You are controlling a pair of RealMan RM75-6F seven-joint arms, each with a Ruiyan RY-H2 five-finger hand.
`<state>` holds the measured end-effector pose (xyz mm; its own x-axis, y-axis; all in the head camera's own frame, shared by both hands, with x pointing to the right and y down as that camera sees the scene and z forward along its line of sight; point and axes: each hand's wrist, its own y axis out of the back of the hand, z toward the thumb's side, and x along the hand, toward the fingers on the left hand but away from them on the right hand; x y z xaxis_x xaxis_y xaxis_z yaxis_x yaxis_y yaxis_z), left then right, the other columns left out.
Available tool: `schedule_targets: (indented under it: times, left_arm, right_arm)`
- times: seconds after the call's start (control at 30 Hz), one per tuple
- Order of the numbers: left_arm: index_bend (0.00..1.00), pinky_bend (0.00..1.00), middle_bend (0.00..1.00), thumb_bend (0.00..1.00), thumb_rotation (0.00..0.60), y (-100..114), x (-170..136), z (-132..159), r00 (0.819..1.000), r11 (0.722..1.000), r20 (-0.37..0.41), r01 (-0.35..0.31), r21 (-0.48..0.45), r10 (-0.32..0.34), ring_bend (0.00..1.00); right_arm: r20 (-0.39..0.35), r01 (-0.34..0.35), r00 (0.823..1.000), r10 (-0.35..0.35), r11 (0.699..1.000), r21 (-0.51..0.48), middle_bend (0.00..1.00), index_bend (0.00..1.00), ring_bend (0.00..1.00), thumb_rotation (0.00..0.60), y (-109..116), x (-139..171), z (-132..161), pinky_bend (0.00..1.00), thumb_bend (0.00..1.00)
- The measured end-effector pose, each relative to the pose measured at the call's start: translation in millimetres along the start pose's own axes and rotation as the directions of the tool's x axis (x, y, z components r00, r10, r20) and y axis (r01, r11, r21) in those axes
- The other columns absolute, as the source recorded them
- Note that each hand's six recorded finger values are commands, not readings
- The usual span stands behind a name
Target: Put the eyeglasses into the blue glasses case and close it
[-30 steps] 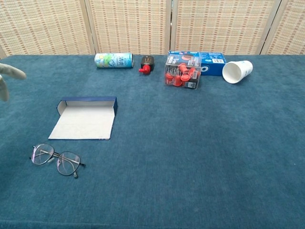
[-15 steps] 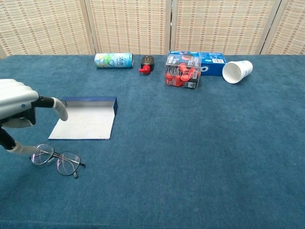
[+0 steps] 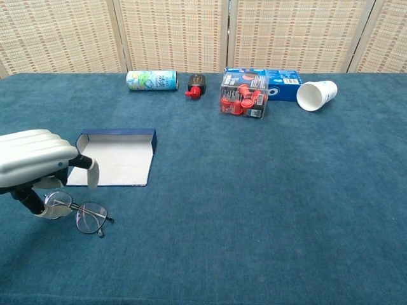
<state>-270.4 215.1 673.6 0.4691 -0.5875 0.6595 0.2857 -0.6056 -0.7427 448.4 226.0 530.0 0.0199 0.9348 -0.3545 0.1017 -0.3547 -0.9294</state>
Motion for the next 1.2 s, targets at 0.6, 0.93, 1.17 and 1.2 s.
schedule_targets:
  times: [0.6,0.93,1.17,1.2]
  left_arm:
    - [0.44,1.0,1.0,0.33,0.6,-14.4,9.3,2.7,0.998,0.998,-0.015,0.062,-0.003,-0.062,1.0]
    - [0.48,1.0,1.0,0.37,0.6,-16.5,12.8,2.2,0.997,0.998,-0.021,0.068,-0.003,-0.068,1.0]
    - [0.52,1.0,1.0,0.41,0.6,-18.2,13.7,0.4,0.997,0.998,-0.028,0.07,-0.003,-0.07,1.0]
    - [0.53,1.0,1.0,0.41,0.6,-18.4,13.8,0.3,0.997,0.998,-0.028,0.071,-0.004,-0.071,1.0]
  right_arm:
    - [0.012,-0.003,1.0,0.003,1.0,-0.004,0.15,0.04,0.08,0.6,-0.9,1.5,-4.9,0.11,0.26]
    - [0.013,-0.01,1.0,0.01,1.0,-0.004,0.15,0.04,0.08,0.6,-2.5,-0.3,-6.0,0.11,0.26]
    - [0.011,-0.015,1.0,0.015,1.0,-0.005,0.15,0.04,0.08,0.6,-4.2,-2.0,-5.5,0.11,0.26]
    - [0.011,-0.015,1.0,0.015,1.0,-0.004,0.15,0.04,0.08,0.6,-4.3,-2.2,-5.3,0.11,0.26]
